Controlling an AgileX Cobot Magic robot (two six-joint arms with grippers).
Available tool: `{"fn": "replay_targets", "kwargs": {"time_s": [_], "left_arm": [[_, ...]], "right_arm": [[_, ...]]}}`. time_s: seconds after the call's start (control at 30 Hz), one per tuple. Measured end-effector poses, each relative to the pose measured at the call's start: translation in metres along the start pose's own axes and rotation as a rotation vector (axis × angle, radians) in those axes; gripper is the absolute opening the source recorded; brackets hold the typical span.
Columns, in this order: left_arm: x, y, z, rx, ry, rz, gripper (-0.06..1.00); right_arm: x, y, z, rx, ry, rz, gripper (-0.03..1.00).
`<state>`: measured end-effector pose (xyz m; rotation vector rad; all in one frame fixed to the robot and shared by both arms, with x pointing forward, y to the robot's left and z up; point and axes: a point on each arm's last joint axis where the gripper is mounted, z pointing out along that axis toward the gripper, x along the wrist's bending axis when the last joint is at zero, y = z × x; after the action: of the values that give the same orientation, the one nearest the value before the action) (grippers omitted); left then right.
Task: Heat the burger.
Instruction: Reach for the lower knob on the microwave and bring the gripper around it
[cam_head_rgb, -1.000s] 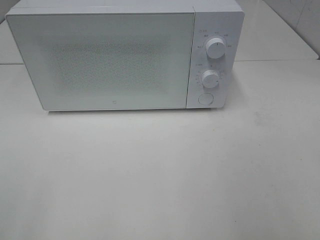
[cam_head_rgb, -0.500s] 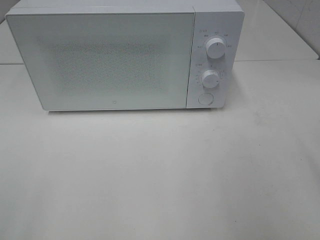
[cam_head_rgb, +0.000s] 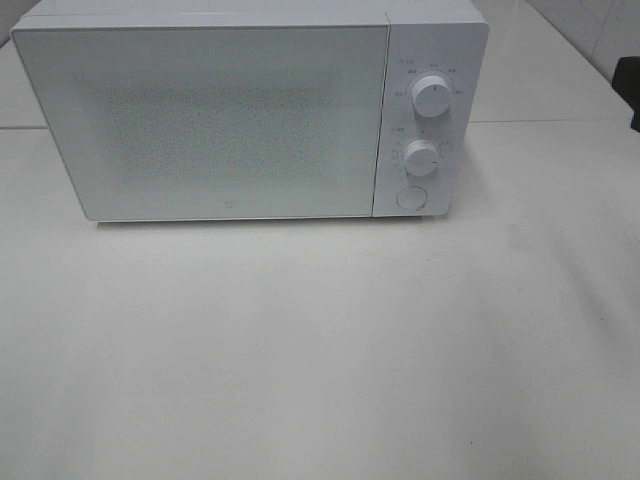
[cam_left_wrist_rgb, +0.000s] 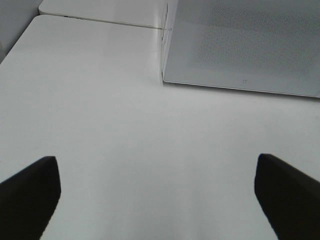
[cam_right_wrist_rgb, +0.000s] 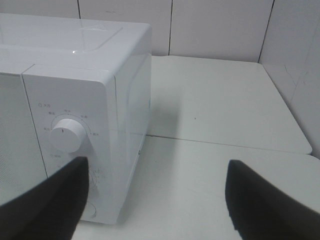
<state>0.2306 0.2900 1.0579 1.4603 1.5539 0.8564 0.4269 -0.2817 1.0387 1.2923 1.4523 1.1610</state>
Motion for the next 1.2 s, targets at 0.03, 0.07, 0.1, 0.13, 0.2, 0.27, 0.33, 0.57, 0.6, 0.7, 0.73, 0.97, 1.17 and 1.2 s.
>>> {"fn": "replay_targets", "kwargs": {"time_s": [0.03,0.07,0.1,0.13,0.2,0.27,0.33,0.57,0.6,0.7,0.73,0.97,1.17,1.2], "left_arm": [[0.0,0.0,0.0,0.0,0.0,0.0,0.97],[0.0,0.0,0.0,0.0,0.0,0.0,0.97],[0.0,0.0,0.0,0.0,0.0,0.0,0.97],[0.0,0.0,0.0,0.0,0.0,0.0,0.97],[0.0,0.0,0.0,0.0,0.0,0.0,0.97],[0.0,0.0,0.0,0.0,0.0,0.0,0.97],[0.0,0.0,0.0,0.0,0.0,0.0,0.97],[0.0,0.0,0.0,0.0,0.0,0.0,0.97],[0.0,0.0,0.0,0.0,0.0,0.0,0.97],[0.0,0.0,0.0,0.0,0.0,0.0,0.97],[0.0,0.0,0.0,0.0,0.0,0.0,0.97],[0.0,0.0,0.0,0.0,0.0,0.0,0.97],[0.0,0.0,0.0,0.0,0.0,0.0,0.97],[0.0,0.0,0.0,0.0,0.0,0.0,0.97]], "right_arm": [[0.0,-0.002,0.007,-0.011,0.004,0.001,0.75],[0.0,-0.002,0.007,-0.011,0.004,0.001,0.75],[0.0,-0.003,0.011,-0.012,0.007,0.002,0.75],[0.0,-0.003,0.011,-0.012,0.007,0.002,0.75],[0.001,-0.006,0.02,-0.032,0.012,-0.003,0.75],[0.0,-0.009,0.026,-0.04,0.009,-0.011,0.75],[0.0,-0.012,0.029,-0.044,0.005,-0.017,0.75],[-0.01,-0.045,0.045,-0.081,-0.113,0.027,0.75],[-0.01,-0.045,0.045,-0.081,-0.113,0.027,0.75],[-0.007,-0.053,0.049,-0.076,-0.13,0.034,0.75],[-0.001,-0.058,0.052,-0.076,-0.133,0.021,0.75],[0.02,-0.075,0.058,-0.047,-0.187,-0.027,0.75],[0.044,-0.087,0.059,-0.033,-0.18,-0.05,0.75],[0.053,-0.092,0.058,-0.018,-0.163,-0.058,0.75]]}}
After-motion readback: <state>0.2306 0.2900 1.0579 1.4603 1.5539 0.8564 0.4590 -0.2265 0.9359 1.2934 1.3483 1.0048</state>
